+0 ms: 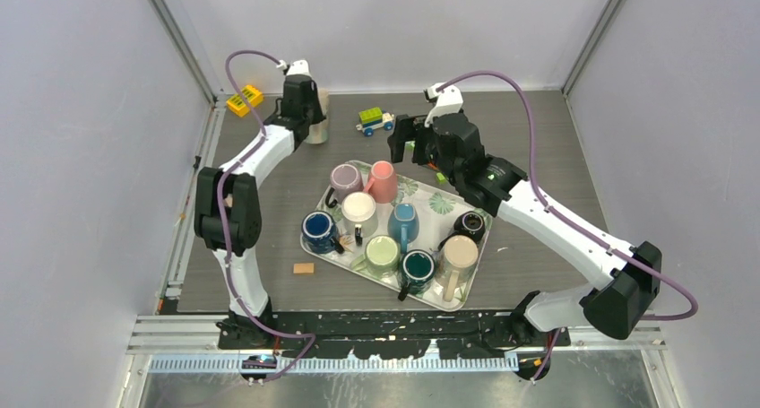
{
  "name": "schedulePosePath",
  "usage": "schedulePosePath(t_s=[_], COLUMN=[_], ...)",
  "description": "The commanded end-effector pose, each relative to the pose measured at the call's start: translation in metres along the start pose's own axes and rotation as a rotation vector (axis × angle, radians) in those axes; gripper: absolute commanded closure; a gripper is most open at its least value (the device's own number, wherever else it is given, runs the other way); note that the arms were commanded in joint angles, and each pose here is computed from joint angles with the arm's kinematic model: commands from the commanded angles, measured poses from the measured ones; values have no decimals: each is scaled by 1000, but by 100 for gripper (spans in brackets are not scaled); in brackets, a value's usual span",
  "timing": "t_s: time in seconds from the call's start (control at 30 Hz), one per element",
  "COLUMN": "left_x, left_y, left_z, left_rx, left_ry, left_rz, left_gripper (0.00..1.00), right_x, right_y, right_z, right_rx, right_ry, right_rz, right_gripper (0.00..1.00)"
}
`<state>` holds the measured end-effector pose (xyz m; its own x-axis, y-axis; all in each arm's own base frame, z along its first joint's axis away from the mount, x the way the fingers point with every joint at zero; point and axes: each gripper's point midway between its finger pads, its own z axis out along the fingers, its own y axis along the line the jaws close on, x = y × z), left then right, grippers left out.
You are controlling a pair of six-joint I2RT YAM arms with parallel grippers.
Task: Turn the mug right side up
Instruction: Place the cup at the corner of the board.
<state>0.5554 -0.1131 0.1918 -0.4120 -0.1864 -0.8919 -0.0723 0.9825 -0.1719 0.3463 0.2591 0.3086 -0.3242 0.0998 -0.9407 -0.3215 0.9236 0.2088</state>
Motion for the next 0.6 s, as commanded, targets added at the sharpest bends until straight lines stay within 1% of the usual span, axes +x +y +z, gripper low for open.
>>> schedulePosePath(t_s=[0.0, 0.13, 0.23, 0.3, 0.4, 0.57], left_x=[-103, -94, -82, -68, -60, -42], left_y=[-7, -4, -2, 4, 11, 17], left_z=[-29, -31, -30, -30, -37, -41], left_rx=[33, 49, 57, 50, 40, 33], left_ry=[-381, -427, -443, -444, -468, -441], left_rz=[-39, -57, -72, -87, -106, -110], left_gripper=[100, 100, 100, 100, 100, 99], right_x=[-12, -5, 5, 22, 41, 74], right_y=[6, 7, 6, 5, 3, -1], right_z=[-12, -15, -17, -19, -26, -47], right_rx=[-17, -20, -7, 17, 50, 57], right_ry=[-11, 19, 69, 157, 265, 375], right_rz=[105, 143, 179, 184, 187, 222], right_gripper=[0, 0, 0, 0, 0, 0])
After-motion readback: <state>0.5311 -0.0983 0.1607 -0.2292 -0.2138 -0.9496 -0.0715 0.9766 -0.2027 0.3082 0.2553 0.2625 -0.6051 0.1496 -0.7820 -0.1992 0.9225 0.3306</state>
